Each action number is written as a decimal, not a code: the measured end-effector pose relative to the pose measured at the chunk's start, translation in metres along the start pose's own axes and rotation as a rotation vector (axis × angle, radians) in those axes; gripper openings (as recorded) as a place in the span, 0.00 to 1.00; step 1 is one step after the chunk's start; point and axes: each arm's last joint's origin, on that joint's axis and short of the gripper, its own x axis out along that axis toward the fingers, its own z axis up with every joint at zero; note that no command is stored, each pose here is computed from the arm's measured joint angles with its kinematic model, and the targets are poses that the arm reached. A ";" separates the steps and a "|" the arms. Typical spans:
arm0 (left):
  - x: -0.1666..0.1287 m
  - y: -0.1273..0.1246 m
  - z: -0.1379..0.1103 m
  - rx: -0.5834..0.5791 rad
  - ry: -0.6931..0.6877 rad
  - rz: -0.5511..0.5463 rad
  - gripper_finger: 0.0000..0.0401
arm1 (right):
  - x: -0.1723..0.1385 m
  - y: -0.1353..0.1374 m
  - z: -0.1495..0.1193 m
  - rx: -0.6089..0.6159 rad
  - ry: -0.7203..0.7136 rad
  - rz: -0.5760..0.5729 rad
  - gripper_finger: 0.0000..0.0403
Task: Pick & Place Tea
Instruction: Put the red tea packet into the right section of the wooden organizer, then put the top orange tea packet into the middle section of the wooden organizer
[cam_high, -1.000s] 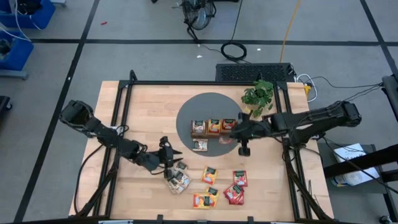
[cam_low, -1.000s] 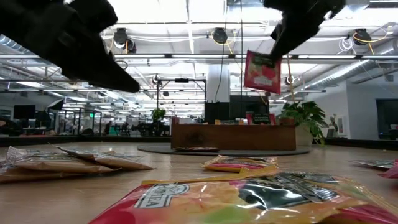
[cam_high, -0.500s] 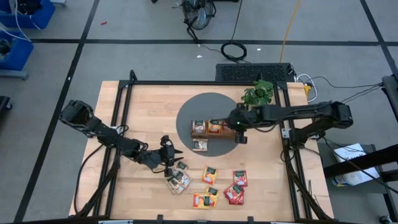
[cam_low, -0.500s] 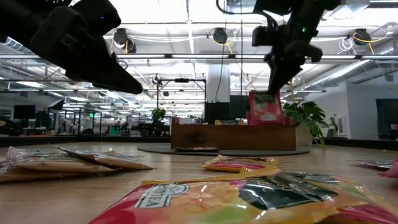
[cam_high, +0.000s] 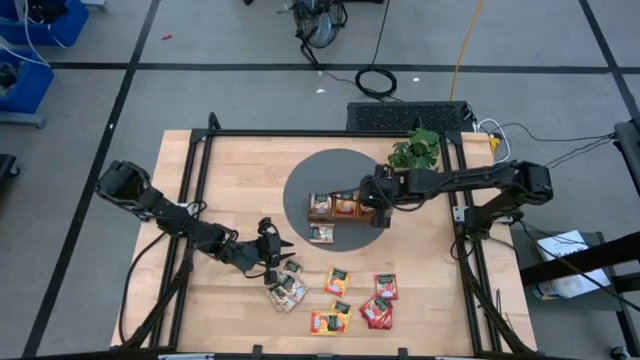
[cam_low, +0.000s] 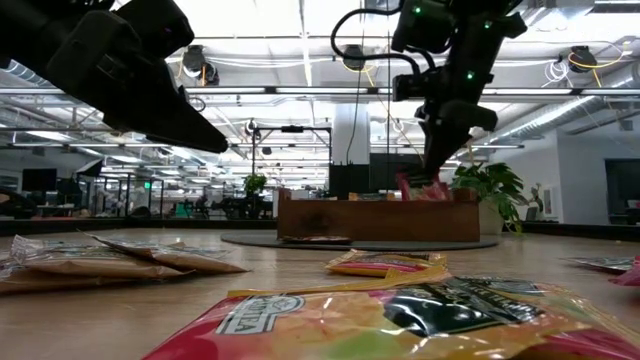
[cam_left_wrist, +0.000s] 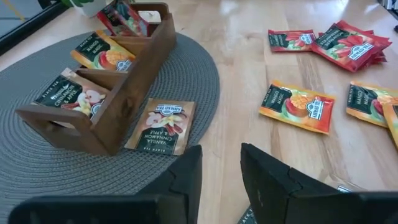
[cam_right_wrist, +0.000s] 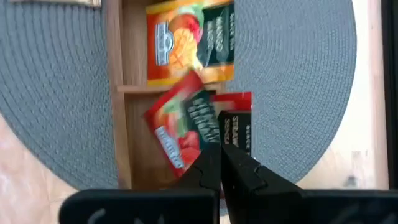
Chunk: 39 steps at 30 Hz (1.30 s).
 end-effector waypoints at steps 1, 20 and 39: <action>0.000 0.000 0.000 0.000 0.001 0.000 0.29 | 0.000 0.000 0.001 0.006 -0.007 0.000 0.00; 0.000 0.000 0.000 -0.010 0.000 0.000 0.29 | 0.001 -0.001 0.000 0.143 -0.003 -0.031 0.08; 0.000 0.000 -0.001 -0.021 0.007 0.002 0.29 | -0.002 0.000 -0.001 0.263 -0.009 -0.022 0.09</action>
